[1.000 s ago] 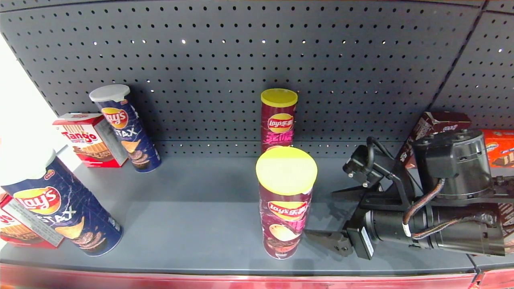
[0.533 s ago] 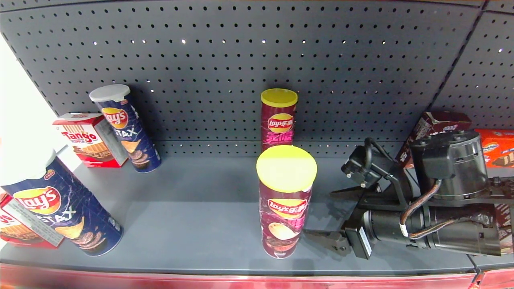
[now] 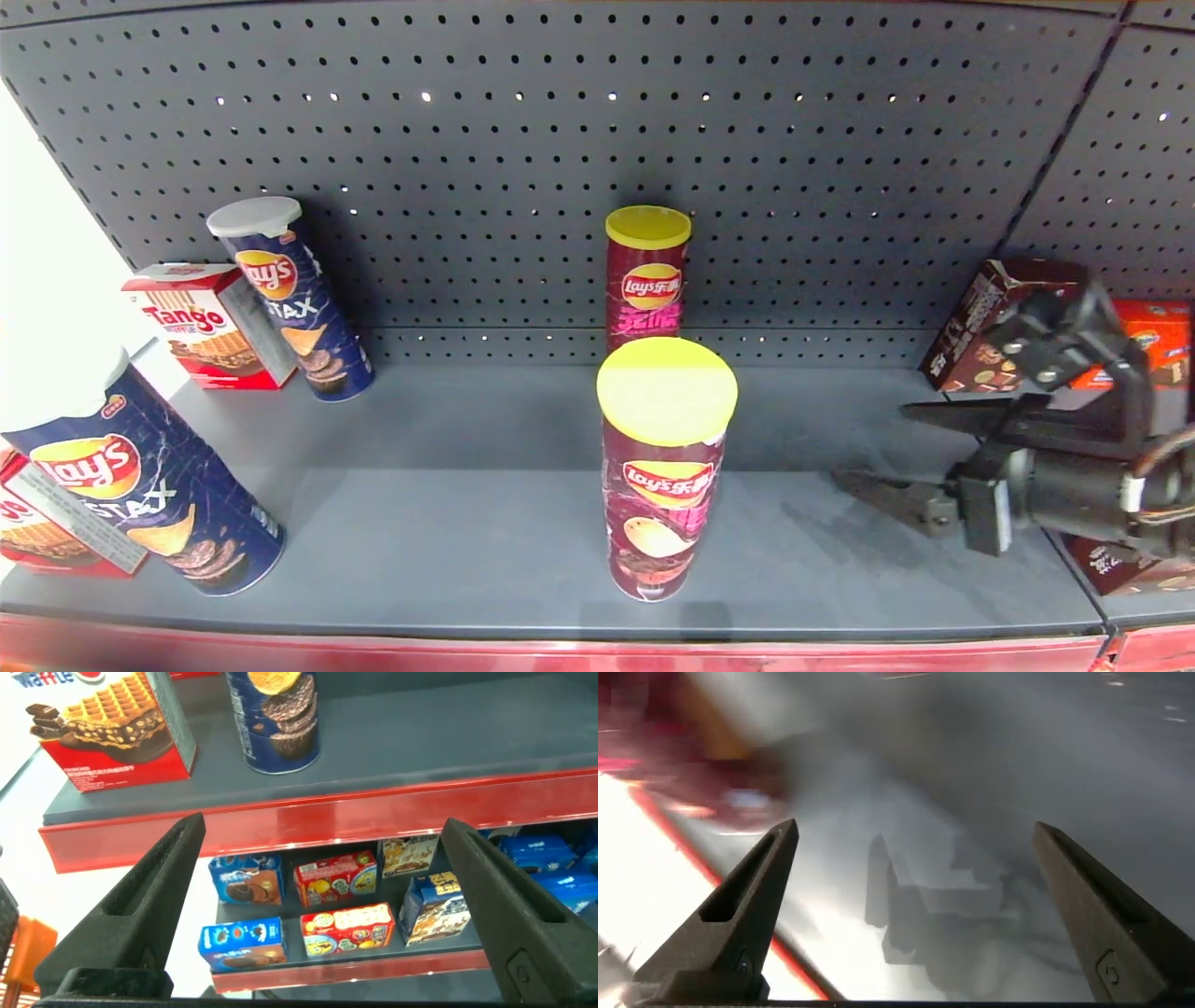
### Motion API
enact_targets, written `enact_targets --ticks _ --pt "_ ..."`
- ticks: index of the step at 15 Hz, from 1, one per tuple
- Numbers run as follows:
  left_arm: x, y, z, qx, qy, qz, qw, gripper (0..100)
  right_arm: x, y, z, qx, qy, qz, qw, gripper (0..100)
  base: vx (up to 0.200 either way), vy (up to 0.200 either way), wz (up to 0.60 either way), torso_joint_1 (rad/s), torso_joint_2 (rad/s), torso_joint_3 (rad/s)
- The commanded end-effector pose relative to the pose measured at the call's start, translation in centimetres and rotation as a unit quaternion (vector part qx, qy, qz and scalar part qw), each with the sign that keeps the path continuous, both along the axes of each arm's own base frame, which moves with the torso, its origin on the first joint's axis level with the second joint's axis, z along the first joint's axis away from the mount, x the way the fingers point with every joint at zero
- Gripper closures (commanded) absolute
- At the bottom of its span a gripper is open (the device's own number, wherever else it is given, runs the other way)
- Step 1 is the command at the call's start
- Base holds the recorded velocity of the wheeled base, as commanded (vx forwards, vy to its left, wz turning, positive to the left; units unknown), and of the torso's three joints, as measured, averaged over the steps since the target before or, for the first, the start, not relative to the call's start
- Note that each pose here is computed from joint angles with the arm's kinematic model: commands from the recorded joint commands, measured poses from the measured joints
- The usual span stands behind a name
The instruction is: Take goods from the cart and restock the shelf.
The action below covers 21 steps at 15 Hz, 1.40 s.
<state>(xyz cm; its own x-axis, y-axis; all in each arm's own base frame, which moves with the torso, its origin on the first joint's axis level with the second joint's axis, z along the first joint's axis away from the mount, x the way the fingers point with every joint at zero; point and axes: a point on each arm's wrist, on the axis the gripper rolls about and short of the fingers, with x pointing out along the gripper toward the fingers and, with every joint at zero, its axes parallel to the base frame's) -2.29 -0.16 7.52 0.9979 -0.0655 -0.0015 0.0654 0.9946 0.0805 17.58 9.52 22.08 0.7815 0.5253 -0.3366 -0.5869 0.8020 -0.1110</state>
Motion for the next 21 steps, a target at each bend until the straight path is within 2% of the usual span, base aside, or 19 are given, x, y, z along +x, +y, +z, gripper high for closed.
enact_targets --ticks 1,3,8,10,11,13,14,16,21 --pt "0.0 0.0 0.0 0.000 0.001 0.000 1.0000 0 -6.1 -6.3 0.9 0.033 -0.083 -0.110 0.990 0 0.000 0.000 0.00 0.000 0.00 0.000" --pt "0.0 0.0 0.0 0.000 0.001 0.000 1.0000 0 -11.4 -8.1 -0.2 0.051 -0.146 -0.151 0.976 0 0.000 0.000 0.00 0.000 0.00 0.000" --pt "0.0 0.0 0.0 0.000 0.001 0.000 1.0000 0 -16.7 -9.3 -0.8 0.070 -0.213 -0.179 0.958 0 0.000 0.000 0.00 0.000 0.00 0.000" --pt "0.0 0.0 0.0 0.001 0.001 -0.001 1.0000 0 -18.6 -9.7 -2.9 0.069 -0.215 -0.182 0.957 0 0.000 0.000 0.00 0.000 0.00 0.000" --pt "0.0 0.0 0.0 0.001 0.001 0.000 1.0000 0 -20.4 -10.0 -5.4 0.070 -0.216 -0.179 0.957 0 0.000 0.000 0.00 0.000 0.00 0.000" --pt "0.0 0.0 0.0 0.001 0.001 0.000 1.0000 0 -21.4 -10.2 -7.3 0.073 -0.222 -0.182 0.955 0 0.000 0.000 0.00 0.000 0.00 0.000" --pt "0.0 0.0 0.0 0.002 0.001 -0.001 1.0000 0 -21.3 -10.2 -7.2 0.079 -0.235 -0.192 0.949 0 0.000 0.000 0.00 0.000 0.00 0.000" --pt "0.0 0.0 0.0 0.003 0.001 -0.001 1.0000 0 -21.0 -10.2 -8.0 0.074 -0.224 -0.197 0.952 0 0.000 0.000 0.00 0.000 0.00 0.000" --pt "0.0 0.0 0.0 0.004 0.001 -0.001 1.0000 0 -19.1 -9.8 -12.7 0.077 -0.186 -0.201 0.958 0 0.000 0.000 0.00 0.000 0.00 0.000"
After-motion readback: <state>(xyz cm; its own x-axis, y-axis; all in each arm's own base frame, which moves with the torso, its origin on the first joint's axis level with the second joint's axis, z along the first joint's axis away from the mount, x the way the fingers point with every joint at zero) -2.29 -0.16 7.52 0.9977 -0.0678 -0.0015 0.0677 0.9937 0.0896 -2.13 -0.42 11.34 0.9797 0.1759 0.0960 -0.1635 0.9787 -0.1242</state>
